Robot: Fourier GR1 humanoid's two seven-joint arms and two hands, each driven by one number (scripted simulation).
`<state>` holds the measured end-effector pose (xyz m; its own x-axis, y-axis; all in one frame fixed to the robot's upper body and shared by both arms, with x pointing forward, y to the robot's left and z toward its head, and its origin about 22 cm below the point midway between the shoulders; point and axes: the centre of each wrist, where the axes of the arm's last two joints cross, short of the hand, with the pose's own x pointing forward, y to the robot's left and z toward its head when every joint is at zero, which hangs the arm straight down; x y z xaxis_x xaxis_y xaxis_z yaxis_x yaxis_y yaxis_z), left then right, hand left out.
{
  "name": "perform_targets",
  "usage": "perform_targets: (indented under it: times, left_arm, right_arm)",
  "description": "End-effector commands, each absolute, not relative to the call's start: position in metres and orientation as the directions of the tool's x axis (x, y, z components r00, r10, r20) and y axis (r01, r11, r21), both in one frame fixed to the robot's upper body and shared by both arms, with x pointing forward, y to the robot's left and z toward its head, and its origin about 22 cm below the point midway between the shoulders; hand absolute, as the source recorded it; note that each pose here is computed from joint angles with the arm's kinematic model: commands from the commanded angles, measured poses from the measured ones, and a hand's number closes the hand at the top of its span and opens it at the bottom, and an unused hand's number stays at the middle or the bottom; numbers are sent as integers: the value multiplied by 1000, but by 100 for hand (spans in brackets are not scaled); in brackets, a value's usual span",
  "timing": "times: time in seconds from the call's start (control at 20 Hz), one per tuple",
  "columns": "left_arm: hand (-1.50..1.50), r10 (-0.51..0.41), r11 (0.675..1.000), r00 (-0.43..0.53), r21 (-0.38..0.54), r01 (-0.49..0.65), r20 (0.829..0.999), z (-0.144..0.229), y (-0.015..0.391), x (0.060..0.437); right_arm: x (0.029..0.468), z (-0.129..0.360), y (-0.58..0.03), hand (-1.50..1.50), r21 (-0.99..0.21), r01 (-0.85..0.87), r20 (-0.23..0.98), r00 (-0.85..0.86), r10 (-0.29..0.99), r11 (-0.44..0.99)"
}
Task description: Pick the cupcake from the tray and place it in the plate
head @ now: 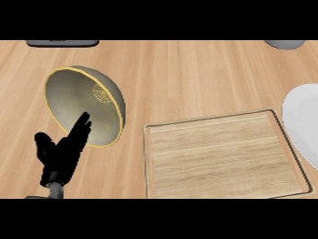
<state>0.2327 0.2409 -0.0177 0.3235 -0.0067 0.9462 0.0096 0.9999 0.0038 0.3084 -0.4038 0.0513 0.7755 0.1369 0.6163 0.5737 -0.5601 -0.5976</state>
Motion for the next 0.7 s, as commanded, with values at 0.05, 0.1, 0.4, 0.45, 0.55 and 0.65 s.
perform_targets:
  times: [0.05, 0.1, 0.4, 0.45, 0.55, 0.65]
  left_arm:
    - [0, 13, 1000, 381, -17, 8, 925, -29, 240, 234]
    - [0, -6, 1000, 362, 3, 8, 932, -26, 248, 227]
    - [0, -19, 1000, 366, 12, 21, 930, -22, 237, 233]
    - [0, -8, 1000, 371, 8, 2, 929, -28, 243, 233]
    - [0, -11, 1000, 366, 2, 25, 930, -30, 242, 225]
    - [0, 1, 1000, 363, -2, 3, 932, -33, 244, 235]
  right_arm:
    - [300, 25, -425, -150, -736, 547, 649, 739, -183, -398]
    - [302, 15, -422, -150, -766, 543, 628, 746, -221, -344]
    - [293, 5, -461, -150, -689, 666, 716, 687, -125, -286]
    - [292, 0, -454, -150, -654, 702, 747, 659, -90, -282]
    - [295, -1, -451, -150, -594, 741, 788, 614, -40, -313]
    - [285, 7, -457, -150, -516, 778, 822, 568, 49, -359]
